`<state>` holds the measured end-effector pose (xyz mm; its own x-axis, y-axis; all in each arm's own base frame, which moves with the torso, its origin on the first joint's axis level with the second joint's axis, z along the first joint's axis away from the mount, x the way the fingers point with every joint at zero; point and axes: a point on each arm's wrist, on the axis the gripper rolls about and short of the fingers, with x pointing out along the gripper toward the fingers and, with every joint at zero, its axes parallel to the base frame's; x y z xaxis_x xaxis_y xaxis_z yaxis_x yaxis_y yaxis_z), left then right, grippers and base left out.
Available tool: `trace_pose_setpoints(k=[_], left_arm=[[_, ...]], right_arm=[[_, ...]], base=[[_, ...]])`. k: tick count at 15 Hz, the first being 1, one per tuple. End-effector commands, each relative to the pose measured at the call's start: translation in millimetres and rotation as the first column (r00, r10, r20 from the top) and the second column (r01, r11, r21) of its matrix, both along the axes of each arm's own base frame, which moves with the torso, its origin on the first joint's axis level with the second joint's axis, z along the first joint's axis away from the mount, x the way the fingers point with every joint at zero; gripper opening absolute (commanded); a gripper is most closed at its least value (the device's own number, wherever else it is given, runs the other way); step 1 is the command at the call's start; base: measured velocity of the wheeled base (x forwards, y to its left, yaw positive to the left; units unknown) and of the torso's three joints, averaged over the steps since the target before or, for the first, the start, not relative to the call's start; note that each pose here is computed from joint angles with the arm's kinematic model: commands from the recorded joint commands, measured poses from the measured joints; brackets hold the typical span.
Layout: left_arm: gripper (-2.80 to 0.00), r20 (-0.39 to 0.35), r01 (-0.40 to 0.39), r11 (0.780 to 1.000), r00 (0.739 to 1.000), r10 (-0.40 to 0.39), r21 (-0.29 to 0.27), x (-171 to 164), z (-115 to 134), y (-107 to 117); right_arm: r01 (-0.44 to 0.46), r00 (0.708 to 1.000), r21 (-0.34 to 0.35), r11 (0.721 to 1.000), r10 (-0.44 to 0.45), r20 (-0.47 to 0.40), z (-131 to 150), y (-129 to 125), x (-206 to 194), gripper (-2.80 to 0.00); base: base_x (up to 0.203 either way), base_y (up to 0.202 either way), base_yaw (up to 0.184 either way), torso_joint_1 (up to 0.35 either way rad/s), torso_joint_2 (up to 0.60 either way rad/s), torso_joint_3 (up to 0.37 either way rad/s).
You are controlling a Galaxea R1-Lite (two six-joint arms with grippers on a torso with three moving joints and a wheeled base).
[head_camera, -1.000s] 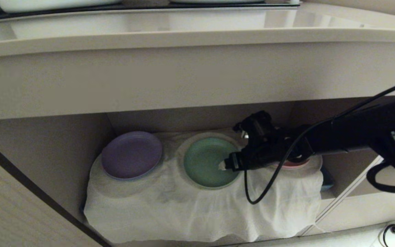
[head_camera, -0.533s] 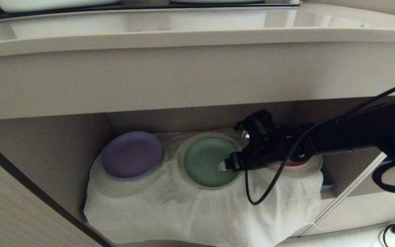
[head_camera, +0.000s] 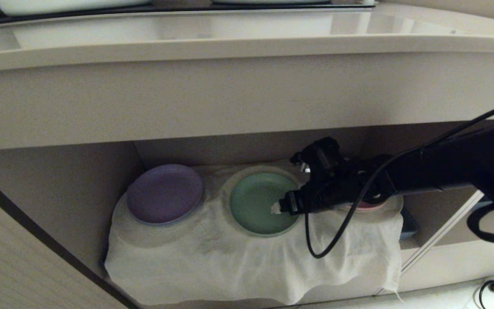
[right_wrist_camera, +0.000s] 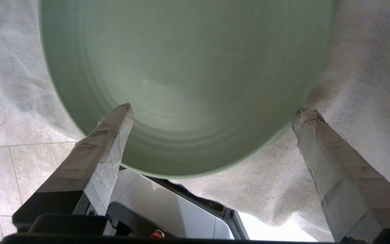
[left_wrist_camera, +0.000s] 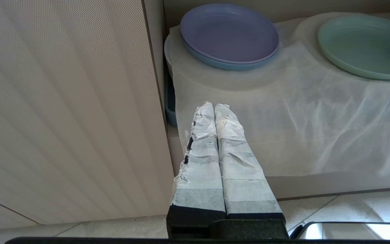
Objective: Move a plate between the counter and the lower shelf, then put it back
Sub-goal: Pick up the plate in the cupboard
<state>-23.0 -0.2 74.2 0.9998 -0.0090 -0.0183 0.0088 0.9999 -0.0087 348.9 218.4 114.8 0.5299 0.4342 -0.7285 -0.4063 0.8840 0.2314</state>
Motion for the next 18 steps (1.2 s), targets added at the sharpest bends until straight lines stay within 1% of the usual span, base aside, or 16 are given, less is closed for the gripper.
trace_pose_setpoints(k=[1,7,18], left_arm=[[-2.8,0.0,0.0,1.0,1.0,0.0,0.0,0,0,0],[-2.8,0.0,0.0,1.0,1.0,0.0,-0.001,0,0,0],[-2.8,0.0,0.0,1.0,1.0,0.0,0.001,0,0,0]], right_arm=[[-0.001,1.0,-0.003,1.0,0.001,-0.006,-3,1,1,0.0],[-0.001,1.0,-0.008,1.0,0.001,-0.009,-10,3,4,0.0],[0.004,1.0,0.003,1.0,-0.004,0.019,-15,6,10,0.0]], base=[[0.0,0.0,0.0,0.0,0.0,0.0],[0.0,0.0,0.0,0.0,0.0,0.0],[0.0,0.0,0.0,0.0,0.0,0.0]])
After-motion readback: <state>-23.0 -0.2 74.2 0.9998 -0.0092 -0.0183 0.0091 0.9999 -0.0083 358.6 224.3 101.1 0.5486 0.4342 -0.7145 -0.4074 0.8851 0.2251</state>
